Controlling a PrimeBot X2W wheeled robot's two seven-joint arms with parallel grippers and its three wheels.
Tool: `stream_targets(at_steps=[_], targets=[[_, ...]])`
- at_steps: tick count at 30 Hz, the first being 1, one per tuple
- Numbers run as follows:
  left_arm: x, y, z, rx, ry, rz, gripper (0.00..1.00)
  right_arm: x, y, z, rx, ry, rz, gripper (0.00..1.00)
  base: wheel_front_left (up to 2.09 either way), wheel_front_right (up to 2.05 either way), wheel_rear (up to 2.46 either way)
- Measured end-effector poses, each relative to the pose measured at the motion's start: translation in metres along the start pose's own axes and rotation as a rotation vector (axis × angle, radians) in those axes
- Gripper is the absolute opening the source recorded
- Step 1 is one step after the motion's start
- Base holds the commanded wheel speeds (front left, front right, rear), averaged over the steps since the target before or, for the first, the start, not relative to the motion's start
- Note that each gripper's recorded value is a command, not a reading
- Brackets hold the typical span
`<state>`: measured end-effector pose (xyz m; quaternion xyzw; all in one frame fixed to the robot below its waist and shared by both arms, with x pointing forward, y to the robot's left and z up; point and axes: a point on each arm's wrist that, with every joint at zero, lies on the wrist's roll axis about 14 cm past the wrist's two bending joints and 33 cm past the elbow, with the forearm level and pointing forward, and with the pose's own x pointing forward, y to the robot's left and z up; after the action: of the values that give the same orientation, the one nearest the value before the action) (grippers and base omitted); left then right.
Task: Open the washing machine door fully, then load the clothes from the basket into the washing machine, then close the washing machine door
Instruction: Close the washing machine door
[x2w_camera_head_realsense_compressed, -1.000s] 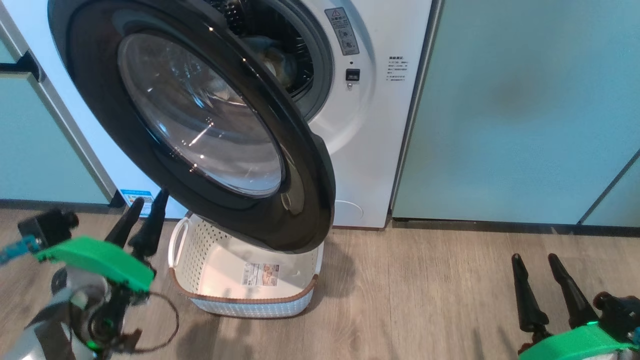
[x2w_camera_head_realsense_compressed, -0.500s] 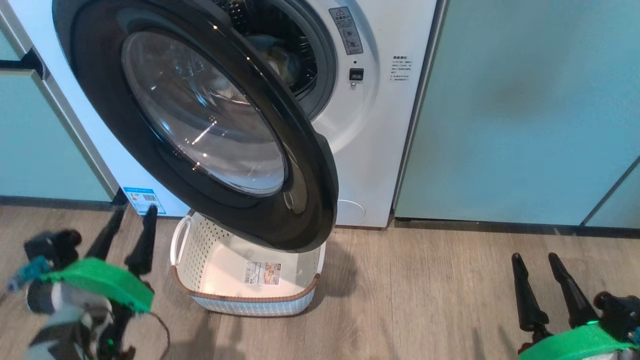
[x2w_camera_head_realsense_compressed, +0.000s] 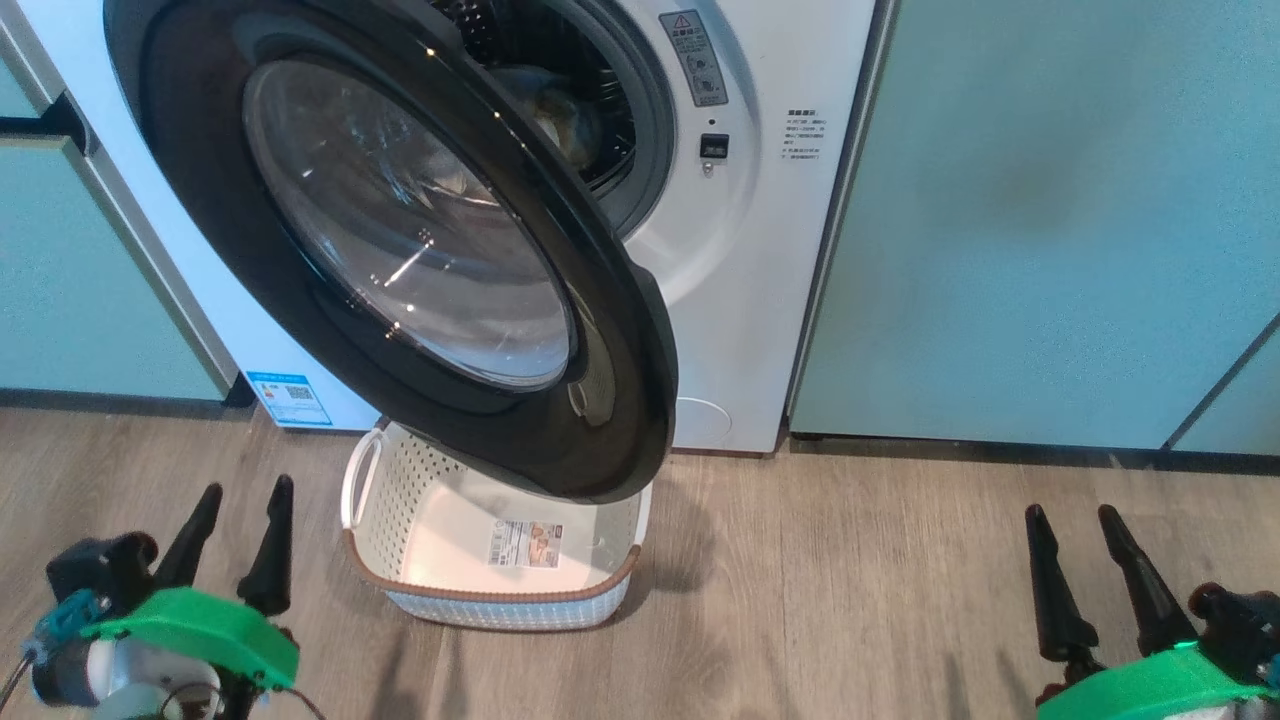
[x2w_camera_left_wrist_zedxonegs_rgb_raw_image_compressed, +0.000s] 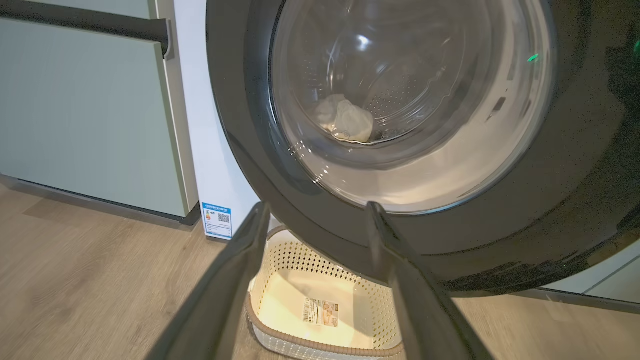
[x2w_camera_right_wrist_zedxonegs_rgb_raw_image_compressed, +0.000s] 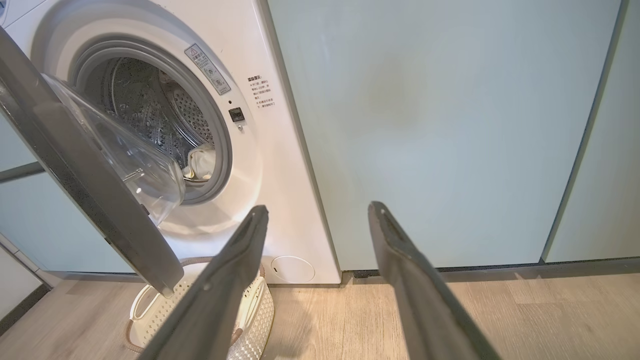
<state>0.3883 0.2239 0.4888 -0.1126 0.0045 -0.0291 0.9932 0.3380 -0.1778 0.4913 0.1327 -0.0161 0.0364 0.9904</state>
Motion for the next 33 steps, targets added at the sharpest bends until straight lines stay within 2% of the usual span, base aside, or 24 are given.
stream_targets(at_steps=[21,22,23,24,25,29,33], targets=[[-0.003,0.003,-0.009,0.032,0.028,0.006,1.00,0.000,-0.001,0.002,0.012,-0.010,-0.013,1.00,0.00,0.00,0.00],[-0.003,0.003,-0.009,0.032,0.028,0.006,1.00,0.000,0.000,0.003,0.012,-0.013,-0.011,0.88,0.00,0.00,0.00],[-0.003,0.003,-0.008,0.032,0.027,0.007,1.00,0.001,0.000,0.005,0.012,-0.020,-0.009,0.49,0.00,0.00,0.00],[-0.003,0.003,-0.009,0.032,0.028,0.007,1.00,0.002,0.001,0.008,0.011,-0.031,-0.005,0.29,0.00,0.00,0.00],[-0.003,0.003,-0.009,0.032,0.028,0.007,1.00,0.003,0.002,0.013,0.011,-0.046,-0.003,0.00,0.00,0.00,0.00],[-0.004,0.002,-0.010,0.031,0.030,0.005,1.00,0.007,0.004,0.028,0.011,-0.094,0.007,0.00,0.00,0.00,0.00],[-0.008,0.000,-0.012,0.038,0.038,-0.001,1.00,0.021,0.019,0.063,0.016,-0.200,0.060,0.00,0.00,0.00,0.00]])
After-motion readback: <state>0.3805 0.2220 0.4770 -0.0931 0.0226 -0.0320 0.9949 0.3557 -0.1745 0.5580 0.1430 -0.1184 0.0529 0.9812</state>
